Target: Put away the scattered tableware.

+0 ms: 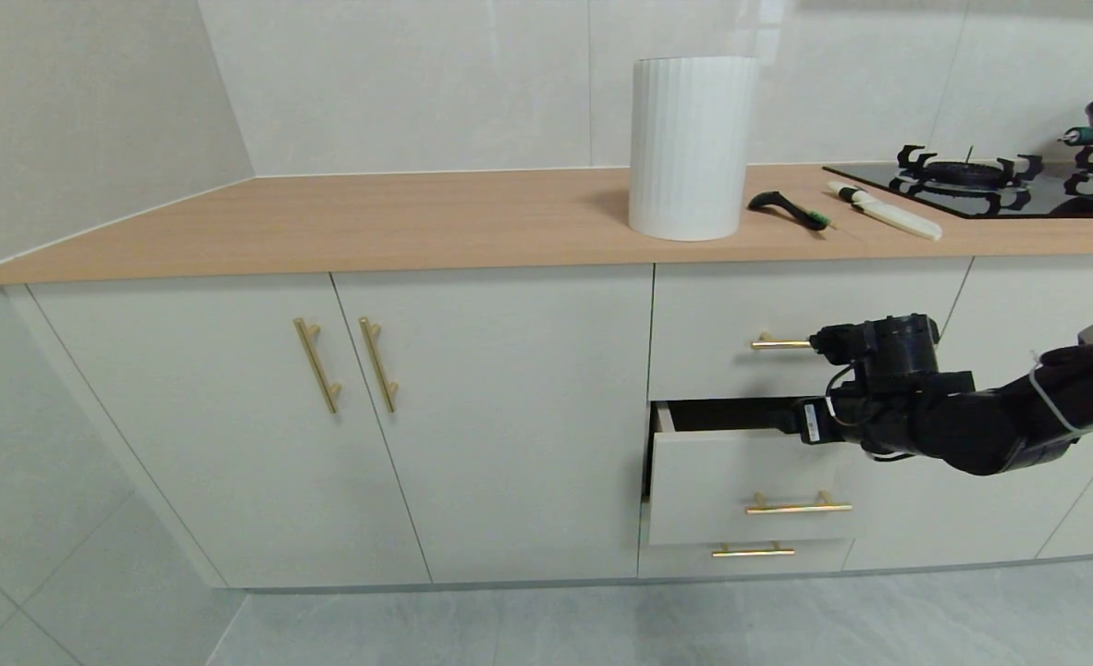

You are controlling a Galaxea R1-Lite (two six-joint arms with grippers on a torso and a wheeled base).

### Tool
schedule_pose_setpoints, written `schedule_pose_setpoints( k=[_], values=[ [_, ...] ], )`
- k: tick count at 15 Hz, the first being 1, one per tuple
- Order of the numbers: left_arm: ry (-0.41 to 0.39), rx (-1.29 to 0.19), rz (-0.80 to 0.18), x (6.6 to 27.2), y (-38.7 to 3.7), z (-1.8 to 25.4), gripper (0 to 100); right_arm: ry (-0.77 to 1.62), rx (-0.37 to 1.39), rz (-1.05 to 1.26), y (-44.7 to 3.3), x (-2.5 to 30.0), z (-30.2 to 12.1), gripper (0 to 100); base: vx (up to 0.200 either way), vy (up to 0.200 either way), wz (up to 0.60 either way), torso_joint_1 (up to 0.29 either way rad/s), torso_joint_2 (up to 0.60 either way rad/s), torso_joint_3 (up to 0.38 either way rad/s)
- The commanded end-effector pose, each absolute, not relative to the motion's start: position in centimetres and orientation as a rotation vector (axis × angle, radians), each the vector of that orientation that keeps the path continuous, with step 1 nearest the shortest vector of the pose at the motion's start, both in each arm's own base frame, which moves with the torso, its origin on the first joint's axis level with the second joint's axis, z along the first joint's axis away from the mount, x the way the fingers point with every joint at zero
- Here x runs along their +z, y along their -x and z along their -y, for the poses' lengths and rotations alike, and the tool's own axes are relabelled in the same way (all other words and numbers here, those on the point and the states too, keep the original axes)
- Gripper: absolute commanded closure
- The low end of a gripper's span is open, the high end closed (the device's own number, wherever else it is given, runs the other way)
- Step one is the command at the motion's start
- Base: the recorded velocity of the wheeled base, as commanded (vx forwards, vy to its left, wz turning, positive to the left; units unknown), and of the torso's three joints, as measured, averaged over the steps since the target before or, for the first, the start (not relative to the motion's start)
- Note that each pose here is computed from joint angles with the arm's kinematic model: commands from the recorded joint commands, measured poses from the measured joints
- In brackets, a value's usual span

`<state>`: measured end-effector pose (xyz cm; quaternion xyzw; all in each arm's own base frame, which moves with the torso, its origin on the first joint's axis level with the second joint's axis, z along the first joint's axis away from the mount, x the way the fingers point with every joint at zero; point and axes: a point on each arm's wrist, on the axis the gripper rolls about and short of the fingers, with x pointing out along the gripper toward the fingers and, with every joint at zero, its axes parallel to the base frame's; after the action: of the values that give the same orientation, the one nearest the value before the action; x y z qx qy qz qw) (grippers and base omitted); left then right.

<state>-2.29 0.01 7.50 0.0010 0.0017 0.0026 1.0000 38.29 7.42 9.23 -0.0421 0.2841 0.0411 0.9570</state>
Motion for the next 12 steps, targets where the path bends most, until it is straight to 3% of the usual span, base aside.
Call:
schedule_pose_setpoints(
  k=[1, 12],
  values=[
    [-0.003, 0.006, -0.005, 7.5, 2.3, 0.0, 0, 0.084, 0.081, -0.590, -39.1, 7.6, -7.6, 0, 0.000, 0.000, 0.00, 0.000, 0.00, 0.000],
    [-0.002, 0.006, -0.005, 7.5, 2.3, 0.0, 0, 0.098, 0.027, -0.571, -40.6, 5.3, -7.9, 0, 0.000, 0.000, 0.00, 0.000, 0.00, 0.000]
  ],
)
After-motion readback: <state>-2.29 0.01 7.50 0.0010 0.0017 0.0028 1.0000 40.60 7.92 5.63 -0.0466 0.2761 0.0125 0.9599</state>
